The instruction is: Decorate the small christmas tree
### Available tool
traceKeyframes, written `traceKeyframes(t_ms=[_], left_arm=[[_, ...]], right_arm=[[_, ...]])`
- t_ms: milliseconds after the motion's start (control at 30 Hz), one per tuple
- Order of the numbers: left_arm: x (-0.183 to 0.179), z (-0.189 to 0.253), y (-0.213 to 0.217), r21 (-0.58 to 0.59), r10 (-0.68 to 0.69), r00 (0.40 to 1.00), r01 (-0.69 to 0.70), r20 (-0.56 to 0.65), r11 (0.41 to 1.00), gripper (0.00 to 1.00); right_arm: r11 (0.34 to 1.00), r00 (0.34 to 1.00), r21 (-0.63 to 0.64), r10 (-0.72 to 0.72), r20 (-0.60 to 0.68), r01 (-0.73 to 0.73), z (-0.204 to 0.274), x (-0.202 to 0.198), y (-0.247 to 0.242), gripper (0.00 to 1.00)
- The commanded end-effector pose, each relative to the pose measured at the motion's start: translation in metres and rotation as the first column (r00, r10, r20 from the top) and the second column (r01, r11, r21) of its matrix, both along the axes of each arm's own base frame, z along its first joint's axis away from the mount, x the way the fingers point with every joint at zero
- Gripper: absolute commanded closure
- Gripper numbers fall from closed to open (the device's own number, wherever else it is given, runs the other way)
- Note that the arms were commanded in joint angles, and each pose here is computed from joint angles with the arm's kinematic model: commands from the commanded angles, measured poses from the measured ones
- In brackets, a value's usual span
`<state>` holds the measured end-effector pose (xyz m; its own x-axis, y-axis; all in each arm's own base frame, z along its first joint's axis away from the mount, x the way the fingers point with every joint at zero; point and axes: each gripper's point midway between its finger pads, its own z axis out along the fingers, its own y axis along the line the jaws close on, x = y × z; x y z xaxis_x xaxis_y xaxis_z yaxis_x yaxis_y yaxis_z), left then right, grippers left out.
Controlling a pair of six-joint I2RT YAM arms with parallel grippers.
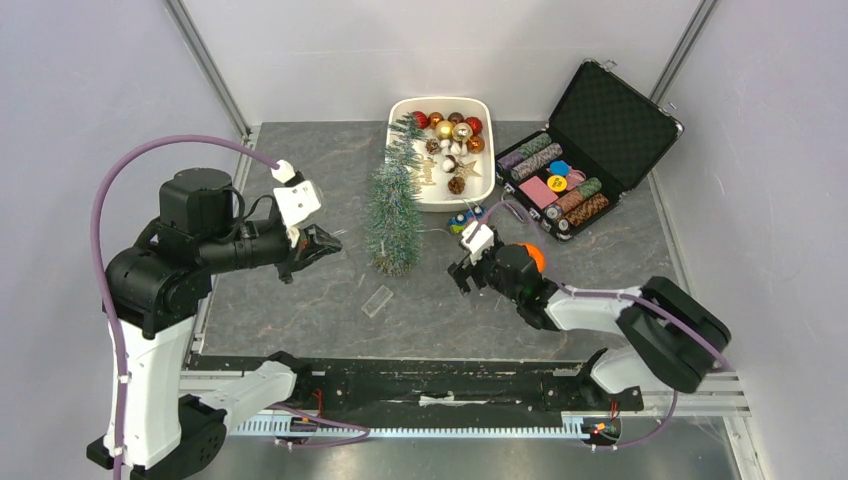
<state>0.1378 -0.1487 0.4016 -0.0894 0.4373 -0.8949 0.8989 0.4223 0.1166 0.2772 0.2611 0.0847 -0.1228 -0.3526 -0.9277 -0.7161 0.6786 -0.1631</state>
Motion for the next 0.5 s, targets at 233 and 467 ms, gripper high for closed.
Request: traceKeyframes(t_ms=[233, 467], left_arm=[[-0.007, 0.000, -0.002, -0.008, -0.031, 0.999, 0.031, -0.010, 1.000, 0.98], [-0.013, 0.001, -0.003, -0.016, -0.045, 0.999, 0.045, -0.016, 0.999, 0.98]], right_arm=[[0.965, 0.995, 0.247, -0.094, 0.023, 0.086, 0.029, 0.061, 0.037, 0.26], [0.947, 0.980, 0.252, -0.198, -0.026, 0.198, 0.017, 0.067, 0.016, 0.81]])
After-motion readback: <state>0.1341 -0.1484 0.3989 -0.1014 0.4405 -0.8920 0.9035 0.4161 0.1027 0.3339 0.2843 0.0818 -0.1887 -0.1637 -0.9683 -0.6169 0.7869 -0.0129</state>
